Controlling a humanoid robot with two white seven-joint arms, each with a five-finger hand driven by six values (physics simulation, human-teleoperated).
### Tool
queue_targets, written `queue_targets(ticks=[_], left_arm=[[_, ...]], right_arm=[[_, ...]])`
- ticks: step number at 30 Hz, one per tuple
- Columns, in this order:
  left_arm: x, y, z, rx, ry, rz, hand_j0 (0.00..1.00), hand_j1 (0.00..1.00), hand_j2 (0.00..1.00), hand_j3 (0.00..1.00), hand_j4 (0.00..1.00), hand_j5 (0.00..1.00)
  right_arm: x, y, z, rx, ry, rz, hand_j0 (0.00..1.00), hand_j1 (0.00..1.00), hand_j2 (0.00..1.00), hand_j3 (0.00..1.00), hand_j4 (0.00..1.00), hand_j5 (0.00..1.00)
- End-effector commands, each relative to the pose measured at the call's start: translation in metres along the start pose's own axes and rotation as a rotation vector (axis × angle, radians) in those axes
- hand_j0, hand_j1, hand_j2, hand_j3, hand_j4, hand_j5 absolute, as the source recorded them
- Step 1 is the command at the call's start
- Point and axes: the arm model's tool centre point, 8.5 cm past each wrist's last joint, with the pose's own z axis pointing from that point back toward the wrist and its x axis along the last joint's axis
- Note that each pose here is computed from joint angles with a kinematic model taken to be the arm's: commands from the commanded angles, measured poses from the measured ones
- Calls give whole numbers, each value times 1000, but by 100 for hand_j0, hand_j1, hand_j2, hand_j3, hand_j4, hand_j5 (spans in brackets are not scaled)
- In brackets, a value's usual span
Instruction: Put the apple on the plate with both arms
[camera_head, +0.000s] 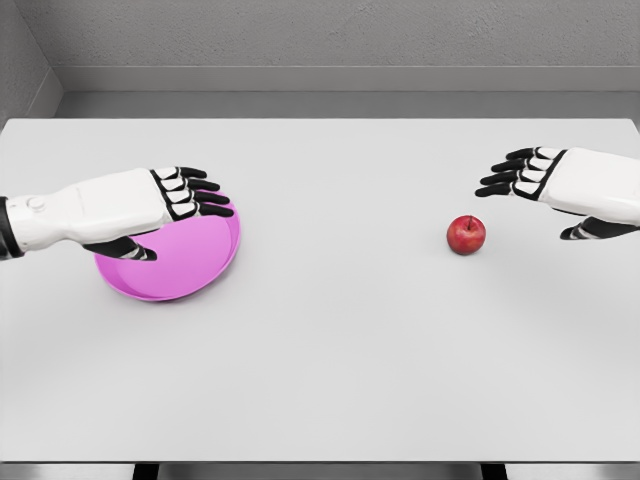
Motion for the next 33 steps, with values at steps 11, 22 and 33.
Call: queue_targets(ticks=[11, 22, 33], left_arm=[[0, 0, 0, 0, -2, 7, 100, 100, 100, 100, 100, 100], [0, -1, -1, -6, -2, 6, 100, 100, 100, 100, 100, 100], [0, -1, -1, -8, -2, 6, 100, 100, 100, 100, 100, 100]], right_arm=[[-3, 6, 7, 65, -65, -239, 100, 100, 100, 100, 100, 100], [-17, -11, -14, -71, -123, -343, 100, 100, 100, 100, 100, 100], [-26, 3, -48, -33, -99, -325, 100, 100, 100, 100, 100, 100]])
